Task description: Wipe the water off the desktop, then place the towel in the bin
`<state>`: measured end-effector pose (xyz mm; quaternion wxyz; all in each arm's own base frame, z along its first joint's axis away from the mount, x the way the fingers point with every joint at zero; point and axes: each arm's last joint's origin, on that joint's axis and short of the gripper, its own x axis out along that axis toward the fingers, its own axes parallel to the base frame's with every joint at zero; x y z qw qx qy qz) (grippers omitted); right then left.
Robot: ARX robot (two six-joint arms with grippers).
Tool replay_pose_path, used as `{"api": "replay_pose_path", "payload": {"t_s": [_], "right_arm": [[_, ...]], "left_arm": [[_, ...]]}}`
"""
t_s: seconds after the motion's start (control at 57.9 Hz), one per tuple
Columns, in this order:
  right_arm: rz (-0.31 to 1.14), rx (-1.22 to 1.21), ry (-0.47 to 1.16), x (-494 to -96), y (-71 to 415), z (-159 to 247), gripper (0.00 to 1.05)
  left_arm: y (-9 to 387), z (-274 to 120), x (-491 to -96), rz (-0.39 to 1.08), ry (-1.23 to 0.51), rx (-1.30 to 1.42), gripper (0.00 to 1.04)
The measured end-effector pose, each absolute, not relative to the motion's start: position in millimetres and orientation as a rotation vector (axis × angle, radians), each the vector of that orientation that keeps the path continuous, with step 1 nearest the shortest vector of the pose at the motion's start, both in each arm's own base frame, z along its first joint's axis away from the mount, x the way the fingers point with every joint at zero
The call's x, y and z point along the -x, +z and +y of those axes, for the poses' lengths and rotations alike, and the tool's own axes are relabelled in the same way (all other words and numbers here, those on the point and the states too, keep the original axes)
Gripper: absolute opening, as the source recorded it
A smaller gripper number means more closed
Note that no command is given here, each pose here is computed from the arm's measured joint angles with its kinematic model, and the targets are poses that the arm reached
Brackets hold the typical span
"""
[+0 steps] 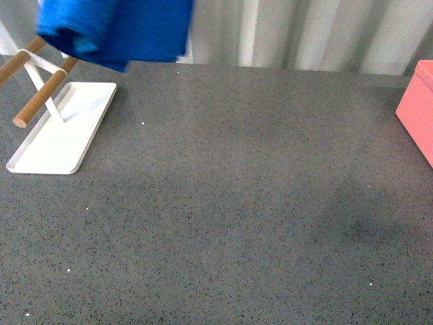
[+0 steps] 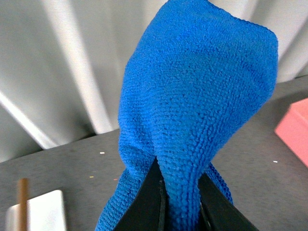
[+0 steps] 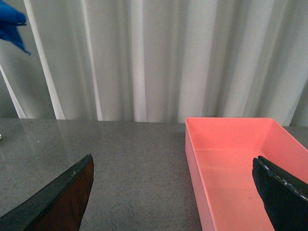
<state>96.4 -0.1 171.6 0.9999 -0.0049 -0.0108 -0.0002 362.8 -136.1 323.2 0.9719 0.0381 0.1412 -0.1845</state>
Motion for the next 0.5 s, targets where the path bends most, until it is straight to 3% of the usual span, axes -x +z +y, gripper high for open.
{"api": "replay_pose_path", "payload": {"t_s": [0.19,0.449,0.501], "right_arm": [[-0.021,0.01,0.0,-96,171,0,0.98],[-0.022,0.01,0.0,-96,172,0,0.98],[0.075,0.052,0.141,-97,170,0,0.98]], "left_arm": [[306,-186,-352,0.314,-0.494,0.01,0.06],[294,-223,-329,0.339,-0.593,0.135,0.06],[291,-228,-326,0.348,-0.604,0.147,0.06]]}}
